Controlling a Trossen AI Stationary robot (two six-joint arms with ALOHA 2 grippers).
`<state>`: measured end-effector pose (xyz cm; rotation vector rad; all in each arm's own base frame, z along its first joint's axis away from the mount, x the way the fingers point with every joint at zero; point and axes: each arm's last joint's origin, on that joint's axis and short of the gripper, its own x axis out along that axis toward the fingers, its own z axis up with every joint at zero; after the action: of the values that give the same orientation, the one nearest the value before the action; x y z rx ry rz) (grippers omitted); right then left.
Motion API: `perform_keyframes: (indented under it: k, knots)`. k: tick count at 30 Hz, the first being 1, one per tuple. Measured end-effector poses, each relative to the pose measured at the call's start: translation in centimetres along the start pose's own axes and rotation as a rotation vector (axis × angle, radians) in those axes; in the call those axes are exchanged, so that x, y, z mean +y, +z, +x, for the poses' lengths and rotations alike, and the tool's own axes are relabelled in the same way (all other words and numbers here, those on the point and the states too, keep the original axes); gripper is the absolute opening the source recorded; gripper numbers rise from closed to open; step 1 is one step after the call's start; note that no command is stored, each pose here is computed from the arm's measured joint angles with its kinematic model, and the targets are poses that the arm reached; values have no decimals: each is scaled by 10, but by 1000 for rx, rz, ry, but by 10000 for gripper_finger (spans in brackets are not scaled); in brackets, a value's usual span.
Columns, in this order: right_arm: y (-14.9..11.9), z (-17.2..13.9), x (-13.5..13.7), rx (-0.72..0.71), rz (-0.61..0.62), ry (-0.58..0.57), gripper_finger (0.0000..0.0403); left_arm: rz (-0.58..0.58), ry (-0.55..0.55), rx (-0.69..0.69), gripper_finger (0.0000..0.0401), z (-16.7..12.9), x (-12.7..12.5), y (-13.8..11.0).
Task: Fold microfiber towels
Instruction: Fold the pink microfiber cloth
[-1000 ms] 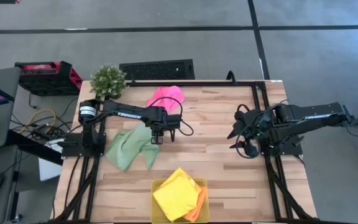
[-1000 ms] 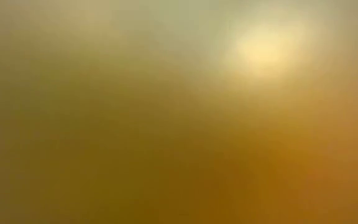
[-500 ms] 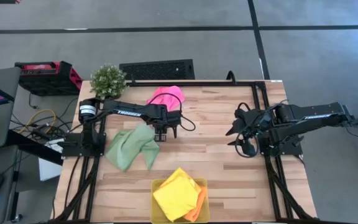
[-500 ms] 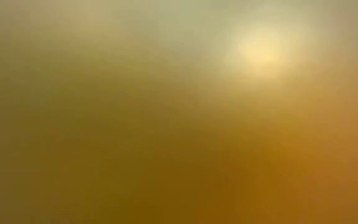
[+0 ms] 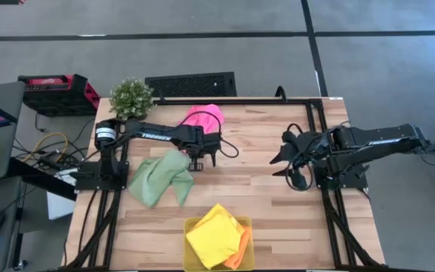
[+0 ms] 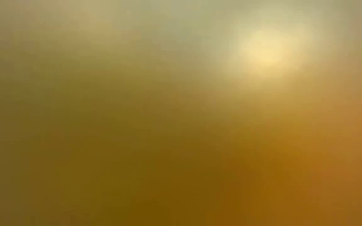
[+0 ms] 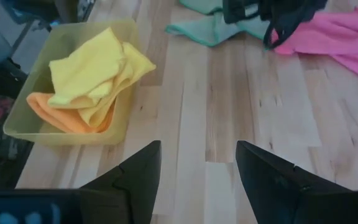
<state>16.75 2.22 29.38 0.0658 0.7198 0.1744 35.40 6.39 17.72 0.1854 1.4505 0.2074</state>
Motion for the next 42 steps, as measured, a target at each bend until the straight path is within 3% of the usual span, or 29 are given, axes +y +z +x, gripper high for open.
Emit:
perform_keyframes:
  k: [6, 13, 19, 24, 33, 42]
  knots:
    - [8, 22, -4, 3, -66, -76, 232, 7, 27, -111, 1, -51, 14, 9]
    - [22, 58, -12, -25, -217, -193, 232, 45, 24, -82, 0, -105, 25, 7]
    - [34, 101, -32, -84, -208, -246, 232, 56, 29, -102, 0, -136, 28, 9]
    - [36, 137, -52, -111, -235, -298, 232, 61, 33, -108, 0, -147, 31, 8]
    - [43, 179, -82, -309, -201, -435, 232, 75, 12, -132, 0, -158, 33, 9]
    - [37, 213, -107, -245, -168, -516, 232, 123, 12, -153, 0, -163, 31, 10]
